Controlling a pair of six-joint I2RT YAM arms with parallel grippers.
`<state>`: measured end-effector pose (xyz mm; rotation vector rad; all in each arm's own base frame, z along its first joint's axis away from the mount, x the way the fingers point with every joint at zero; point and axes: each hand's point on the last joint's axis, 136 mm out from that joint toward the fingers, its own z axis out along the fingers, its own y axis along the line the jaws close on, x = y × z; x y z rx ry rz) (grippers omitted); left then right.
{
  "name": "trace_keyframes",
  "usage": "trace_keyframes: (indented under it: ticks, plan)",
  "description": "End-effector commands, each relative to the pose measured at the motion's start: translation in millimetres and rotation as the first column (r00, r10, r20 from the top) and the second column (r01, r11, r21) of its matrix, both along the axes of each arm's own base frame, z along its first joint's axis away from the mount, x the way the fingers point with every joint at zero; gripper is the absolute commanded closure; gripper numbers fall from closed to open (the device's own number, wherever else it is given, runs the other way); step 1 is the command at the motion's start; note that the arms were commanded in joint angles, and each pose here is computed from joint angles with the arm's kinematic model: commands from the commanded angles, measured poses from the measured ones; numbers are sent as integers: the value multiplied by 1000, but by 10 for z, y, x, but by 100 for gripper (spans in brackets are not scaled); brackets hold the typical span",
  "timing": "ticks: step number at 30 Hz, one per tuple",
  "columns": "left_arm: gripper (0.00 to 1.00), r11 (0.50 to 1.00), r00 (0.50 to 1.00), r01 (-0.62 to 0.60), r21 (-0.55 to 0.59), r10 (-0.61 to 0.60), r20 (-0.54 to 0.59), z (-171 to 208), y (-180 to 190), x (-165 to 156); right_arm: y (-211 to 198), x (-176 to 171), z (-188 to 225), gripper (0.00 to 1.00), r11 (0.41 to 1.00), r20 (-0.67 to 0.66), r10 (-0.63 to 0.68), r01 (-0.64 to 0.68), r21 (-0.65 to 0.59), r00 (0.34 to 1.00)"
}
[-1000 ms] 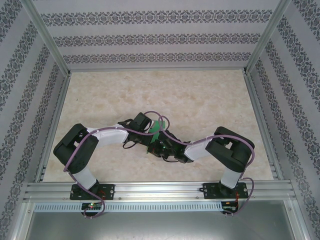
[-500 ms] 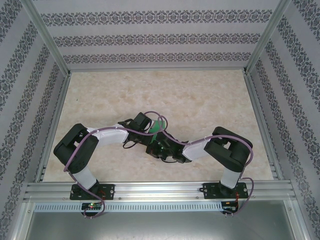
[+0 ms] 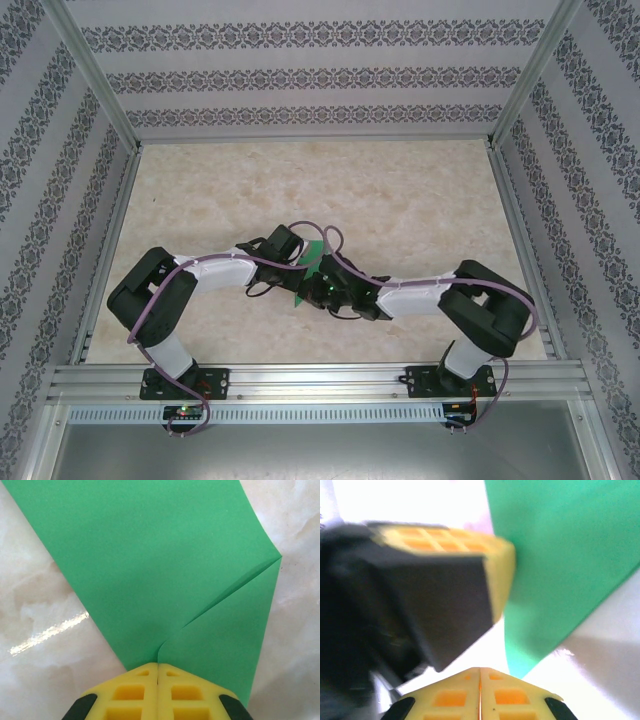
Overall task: Fold a paper plane with a square sheet of paper (pick it up from the middle)
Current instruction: Third fold the triangle at the center of the table.
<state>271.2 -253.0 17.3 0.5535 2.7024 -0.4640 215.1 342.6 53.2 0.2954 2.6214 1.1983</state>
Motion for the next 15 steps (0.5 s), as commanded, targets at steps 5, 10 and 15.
trace_keyframes:
  ticks: [5,10,15]
  plan:
    - [100,999,998,14,47,-12,-54,-107,102,-69,-231,429,-1,92,998,52,-36,39,-46,998]
    - [100,999,999,14,45,-12,-51,-85,93,-63,-278,604,-42,93,997,57,-56,58,-42,997]
    - [100,999,999,17,36,-16,-52,-70,69,-51,-182,664,-77,93,1000,35,-5,6,-22,999]
